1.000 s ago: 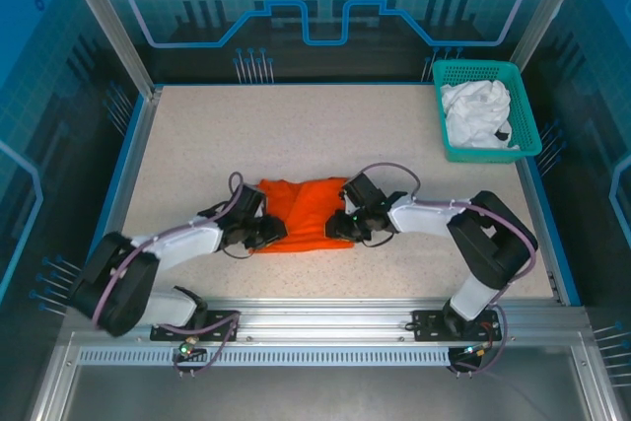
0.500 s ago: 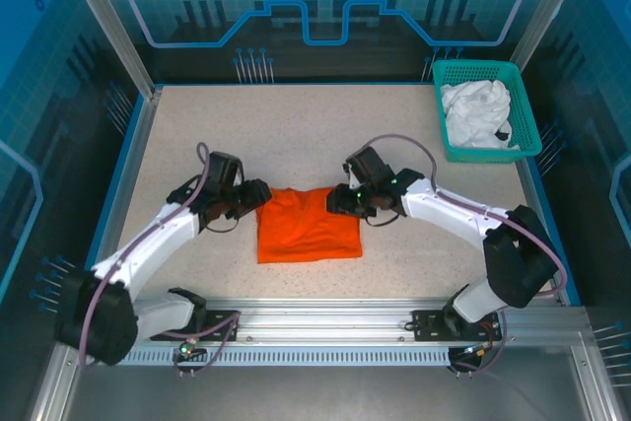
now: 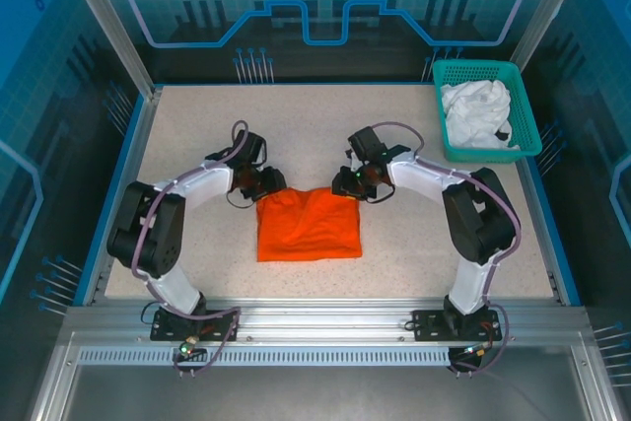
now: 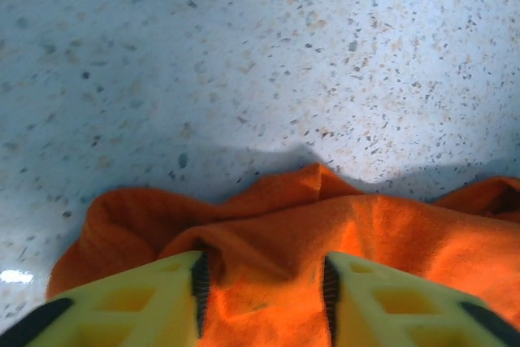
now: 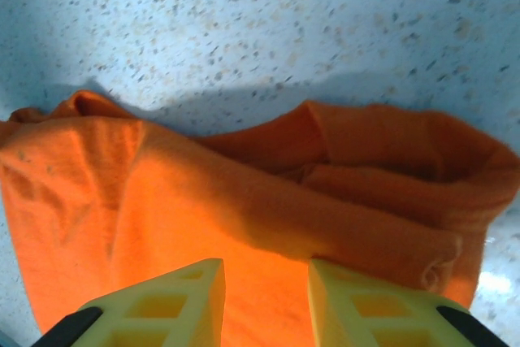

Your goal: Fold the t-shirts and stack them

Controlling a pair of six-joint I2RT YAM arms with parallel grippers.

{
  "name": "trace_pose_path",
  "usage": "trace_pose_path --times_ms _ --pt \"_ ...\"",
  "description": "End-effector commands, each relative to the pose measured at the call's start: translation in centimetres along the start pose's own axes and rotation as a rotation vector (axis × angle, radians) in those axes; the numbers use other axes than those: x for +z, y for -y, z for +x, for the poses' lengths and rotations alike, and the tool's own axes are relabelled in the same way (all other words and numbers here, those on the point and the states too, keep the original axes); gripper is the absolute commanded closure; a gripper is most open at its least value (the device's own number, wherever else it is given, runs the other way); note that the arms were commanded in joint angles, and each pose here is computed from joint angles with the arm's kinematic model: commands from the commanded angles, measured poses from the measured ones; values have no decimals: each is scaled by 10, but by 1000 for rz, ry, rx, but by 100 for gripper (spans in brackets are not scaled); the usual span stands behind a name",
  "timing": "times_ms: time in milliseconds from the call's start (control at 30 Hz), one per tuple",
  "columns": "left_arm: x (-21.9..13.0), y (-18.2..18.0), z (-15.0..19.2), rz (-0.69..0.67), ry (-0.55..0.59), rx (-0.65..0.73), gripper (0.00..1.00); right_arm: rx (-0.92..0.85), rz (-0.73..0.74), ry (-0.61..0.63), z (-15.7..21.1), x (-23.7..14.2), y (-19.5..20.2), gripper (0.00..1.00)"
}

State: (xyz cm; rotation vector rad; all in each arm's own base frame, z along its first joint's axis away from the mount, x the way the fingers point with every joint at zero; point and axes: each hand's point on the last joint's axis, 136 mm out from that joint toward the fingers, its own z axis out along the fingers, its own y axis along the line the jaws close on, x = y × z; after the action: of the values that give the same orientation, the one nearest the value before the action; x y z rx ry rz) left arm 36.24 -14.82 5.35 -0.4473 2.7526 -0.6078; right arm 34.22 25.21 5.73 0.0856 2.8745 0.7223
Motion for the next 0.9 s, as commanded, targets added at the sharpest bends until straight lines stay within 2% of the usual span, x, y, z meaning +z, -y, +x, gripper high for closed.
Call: trace_pose_path --times_ms 0,133,233,367,500,667,800,833,867 --pt "1 14 -11 48 -3 48 66 -3 -19 -23 -6 2 1 67" --pt "7 13 -12 40 -22 50 82 35 -15 -36 -11 8 12 68" --pt "7 12 -14 36 -18 45 100 68 -16 -45 -14 12 21 68" --pt "-14 8 -23 11 75 56 100 100 -22 -46 -16 12 29 68" --pt "-34 -13 -32 -59 152 13 100 131 -11 -52 -17 16 38 69" --pt "-25 -48 -27 -171 98 -61 100 189 1 -58 -19 23 52 69" --pt "-8 -55 -23 -187 34 -81 100 188 -7 -65 -20 25 50 68" --pt "-6 -56 -23 -194 26 -82 96 188 -8 -66 -21 26 50 68" --pt "-4 -58 -24 -208 20 -83 86 186 -14 -66 -22 25 48 67"
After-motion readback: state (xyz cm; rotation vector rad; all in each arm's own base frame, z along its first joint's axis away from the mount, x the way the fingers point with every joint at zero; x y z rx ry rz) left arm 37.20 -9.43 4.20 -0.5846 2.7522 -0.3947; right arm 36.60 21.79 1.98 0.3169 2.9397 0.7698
